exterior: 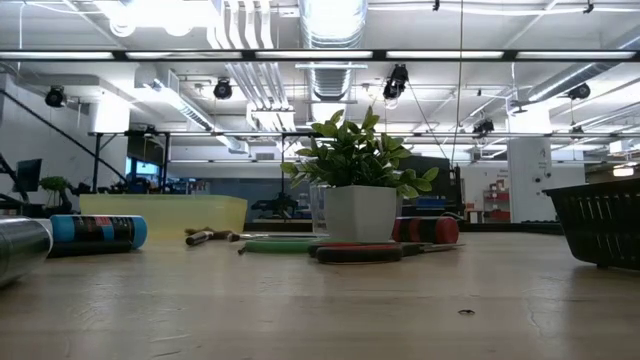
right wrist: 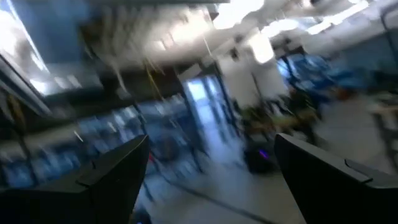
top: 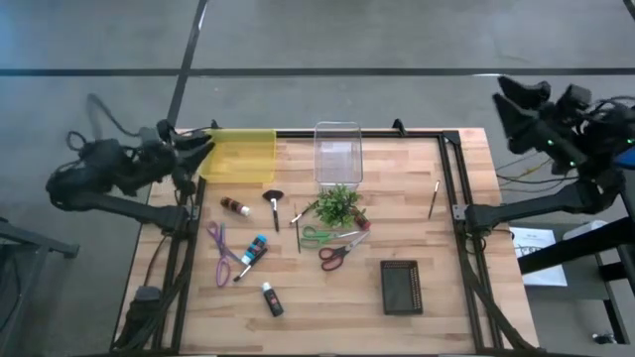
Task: Pick & Place Paint Supplies
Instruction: Put the highlighter brush into the transparent bin
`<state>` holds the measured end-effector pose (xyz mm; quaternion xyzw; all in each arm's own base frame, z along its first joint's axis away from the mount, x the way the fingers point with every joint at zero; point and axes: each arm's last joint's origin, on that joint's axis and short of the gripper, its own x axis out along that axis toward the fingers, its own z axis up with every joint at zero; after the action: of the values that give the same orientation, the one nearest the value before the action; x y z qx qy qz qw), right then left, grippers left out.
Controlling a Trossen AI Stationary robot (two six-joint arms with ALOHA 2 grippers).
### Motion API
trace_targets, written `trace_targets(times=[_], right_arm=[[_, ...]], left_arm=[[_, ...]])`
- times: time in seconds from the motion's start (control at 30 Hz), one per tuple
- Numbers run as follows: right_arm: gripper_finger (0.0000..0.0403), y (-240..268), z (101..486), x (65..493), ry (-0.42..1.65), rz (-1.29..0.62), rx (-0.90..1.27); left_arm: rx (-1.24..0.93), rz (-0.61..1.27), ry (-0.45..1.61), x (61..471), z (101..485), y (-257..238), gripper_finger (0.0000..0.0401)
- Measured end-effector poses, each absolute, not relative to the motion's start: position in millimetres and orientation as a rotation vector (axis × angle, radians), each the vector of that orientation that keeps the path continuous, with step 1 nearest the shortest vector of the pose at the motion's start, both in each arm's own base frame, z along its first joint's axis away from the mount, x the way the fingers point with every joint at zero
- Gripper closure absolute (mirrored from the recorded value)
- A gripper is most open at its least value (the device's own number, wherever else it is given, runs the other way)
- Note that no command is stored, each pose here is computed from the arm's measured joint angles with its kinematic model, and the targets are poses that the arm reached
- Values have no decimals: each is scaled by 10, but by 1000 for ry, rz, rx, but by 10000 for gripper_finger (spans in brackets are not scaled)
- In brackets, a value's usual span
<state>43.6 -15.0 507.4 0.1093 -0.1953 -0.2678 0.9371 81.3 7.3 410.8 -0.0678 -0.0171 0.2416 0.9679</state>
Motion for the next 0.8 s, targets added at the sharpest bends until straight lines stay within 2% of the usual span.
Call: trace_targets(times=[0.1, 0.23, 0.47, 0.63, 0.8], right_arm=[[58, -146, 5246, 549, -340, -555, 184], [58, -121, 5519, 654, -378, -471, 167], [58, -34, 5864, 732, -434, -190, -20], [58, -45, 5961, 711, -407, -227, -27], [58, -68, 5893, 757, -262, -309, -29]], left_arm=[[-197, 524, 185, 903, 4142, 64, 283], [-249, 502, 332, 1022, 4153, 35, 283], [-284, 458, 399, 1181, 4073, 1, 283], [-313, 465, 394, 1198, 4052, -1, 283], [-323, 462, 375, 1206, 4067, -2, 283]])
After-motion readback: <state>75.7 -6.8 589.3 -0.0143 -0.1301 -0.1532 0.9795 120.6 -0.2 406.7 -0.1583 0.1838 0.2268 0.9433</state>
